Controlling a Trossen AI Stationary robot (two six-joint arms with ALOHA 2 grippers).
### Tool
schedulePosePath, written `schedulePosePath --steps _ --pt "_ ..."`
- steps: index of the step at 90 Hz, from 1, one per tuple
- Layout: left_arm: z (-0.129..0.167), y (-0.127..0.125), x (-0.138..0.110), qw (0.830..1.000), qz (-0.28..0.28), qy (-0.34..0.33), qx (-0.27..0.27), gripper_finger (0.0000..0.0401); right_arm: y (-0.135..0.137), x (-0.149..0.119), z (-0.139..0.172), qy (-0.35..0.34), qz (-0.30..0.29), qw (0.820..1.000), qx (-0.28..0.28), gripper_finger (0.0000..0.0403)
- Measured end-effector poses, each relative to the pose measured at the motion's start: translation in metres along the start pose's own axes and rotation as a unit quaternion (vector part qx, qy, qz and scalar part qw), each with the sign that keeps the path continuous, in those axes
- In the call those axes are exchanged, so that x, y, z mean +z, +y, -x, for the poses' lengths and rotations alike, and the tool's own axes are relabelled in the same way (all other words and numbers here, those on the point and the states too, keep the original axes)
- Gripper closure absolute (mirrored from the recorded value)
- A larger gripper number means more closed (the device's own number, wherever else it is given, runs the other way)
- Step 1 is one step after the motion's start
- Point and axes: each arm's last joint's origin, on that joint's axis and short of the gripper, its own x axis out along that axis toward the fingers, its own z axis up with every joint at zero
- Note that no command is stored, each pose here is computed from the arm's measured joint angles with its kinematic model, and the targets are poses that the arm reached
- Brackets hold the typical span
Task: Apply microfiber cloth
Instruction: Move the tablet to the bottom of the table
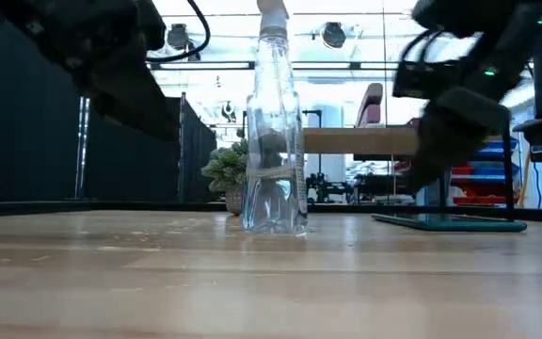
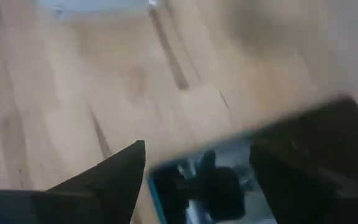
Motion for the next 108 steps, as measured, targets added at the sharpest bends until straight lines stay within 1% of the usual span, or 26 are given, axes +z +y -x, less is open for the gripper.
schedulePosePath --steps 7,12,20,31,39,46,52,60,72,79,84,87,98,104,108 --pt "0.0 -0.006 -0.005 1.0 0.012 0.003 -0.01 0.0152 -0.003 -0.02 -0.005 0.009 -0.009 1.0 0.004 0.0133" --pt "-0.001 -0.012 -0.008 1.0 0.022 0.004 -0.02 0.0152 -0.001 -0.031 -0.008 0.007 -0.013 1.0 0.02 0.0133" --pt "-0.003 -0.024 -0.014 0.998 0.039 -0.002 -0.047 0.0152 0.009 -0.037 -0.011 -0.01 -0.031 0.997 0.064 0.0133" --pt "-0.009 -0.043 -0.024 0.995 0.065 -0.01 -0.079 0.0159 0.026 -0.045 -0.013 -0.023 -0.049 0.994 0.093 0.0133" --pt "-0.017 -0.057 -0.03 0.994 0.071 -0.011 -0.088 0.0172 0.045 -0.047 -0.015 -0.04 -0.052 0.989 0.132 0.0133" --pt "-0.027 -0.07 -0.033 0.993 0.073 -0.004 -0.09 0.0186 0.06 -0.048 -0.019 -0.049 -0.054 0.985 0.155 0.0134" --pt "-0.036 -0.08 -0.034 0.993 0.071 0.004 -0.09 0.0198 0.073 -0.048 -0.022 -0.054 -0.059 0.981 0.176 0.0134" --pt "-0.046 -0.096 -0.03 0.992 0.07 0.012 -0.101 0.0211 0.096 -0.047 -0.022 -0.054 -0.055 0.971 0.226 0.0134" --pt "-0.058 -0.116 -0.022 0.992 0.055 0.007 -0.109 0.0224 0.127 -0.039 -0.012 -0.041 -0.021 0.956 0.289 0.0134" --pt "-0.063 -0.126 -0.015 0.992 0.048 0.0 -0.114 0.0227 0.136 -0.03 0.005 -0.031 -0.013 0.95 0.31 0.0134" --pt "-0.067 -0.131 -0.011 0.992 0.049 -0.004 -0.115 0.0228 0.137 -0.023 0.024 -0.029 -0.028 0.948 0.315 0.0134" --pt "-0.069 -0.134 -0.009 0.992 0.05 -0.007 -0.116 0.0228 0.134 -0.024 0.034 -0.024 -0.043 0.95 0.307 0.0134" --pt "-0.083 -0.142 -0.001 0.992 0.055 -0.015 -0.111 0.0228 0.113 -0.04 0.057 -0.004 -0.118 0.968 0.221 0.0134" --pt "-0.093 -0.146 0.002 0.992 0.062 -0.016 -0.106 0.0228 0.102 -0.047 0.066 -0.005 -0.183 0.963 0.197 0.0134" --pt "-0.101 -0.149 0.003 0.992 0.07 -0.017 -0.103 0.0228 0.096 -0.055 0.065 0.002 -0.219 0.957 0.188 0.0134"
